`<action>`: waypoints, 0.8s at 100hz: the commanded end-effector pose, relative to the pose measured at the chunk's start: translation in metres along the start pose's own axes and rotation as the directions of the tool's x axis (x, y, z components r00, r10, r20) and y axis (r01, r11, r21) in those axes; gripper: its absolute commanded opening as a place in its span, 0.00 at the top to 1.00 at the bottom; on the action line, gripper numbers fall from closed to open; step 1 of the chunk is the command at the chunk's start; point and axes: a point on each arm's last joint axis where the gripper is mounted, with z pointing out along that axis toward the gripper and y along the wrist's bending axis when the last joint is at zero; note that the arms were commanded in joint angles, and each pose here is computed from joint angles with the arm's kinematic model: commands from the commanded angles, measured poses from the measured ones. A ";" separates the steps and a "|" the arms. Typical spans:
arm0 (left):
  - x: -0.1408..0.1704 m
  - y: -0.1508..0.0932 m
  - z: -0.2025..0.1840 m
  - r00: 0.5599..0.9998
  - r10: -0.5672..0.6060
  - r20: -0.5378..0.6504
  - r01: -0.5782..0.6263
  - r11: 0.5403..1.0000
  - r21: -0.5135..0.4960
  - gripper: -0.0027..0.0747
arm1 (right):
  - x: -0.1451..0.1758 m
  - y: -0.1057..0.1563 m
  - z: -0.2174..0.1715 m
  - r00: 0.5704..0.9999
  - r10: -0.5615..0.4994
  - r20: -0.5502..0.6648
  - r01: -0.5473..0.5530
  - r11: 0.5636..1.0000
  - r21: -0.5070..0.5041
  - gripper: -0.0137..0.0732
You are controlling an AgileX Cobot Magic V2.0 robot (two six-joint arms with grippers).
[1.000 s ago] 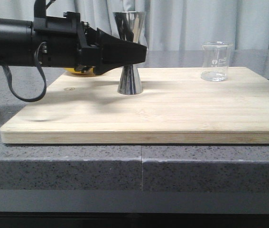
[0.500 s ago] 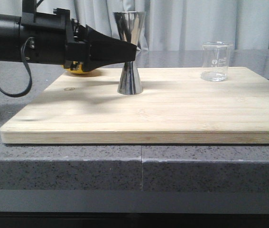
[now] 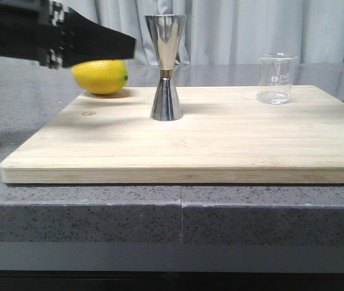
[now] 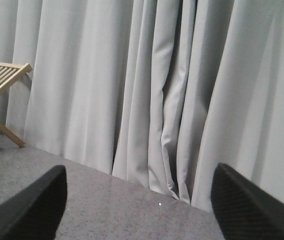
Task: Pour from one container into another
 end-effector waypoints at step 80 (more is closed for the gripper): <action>-0.128 0.006 -0.178 0.941 0.207 0.268 0.071 0.651 -0.756 0.37 | -0.059 -0.050 -0.033 0.979 -0.165 -0.118 0.201 0.873 0.444 0.22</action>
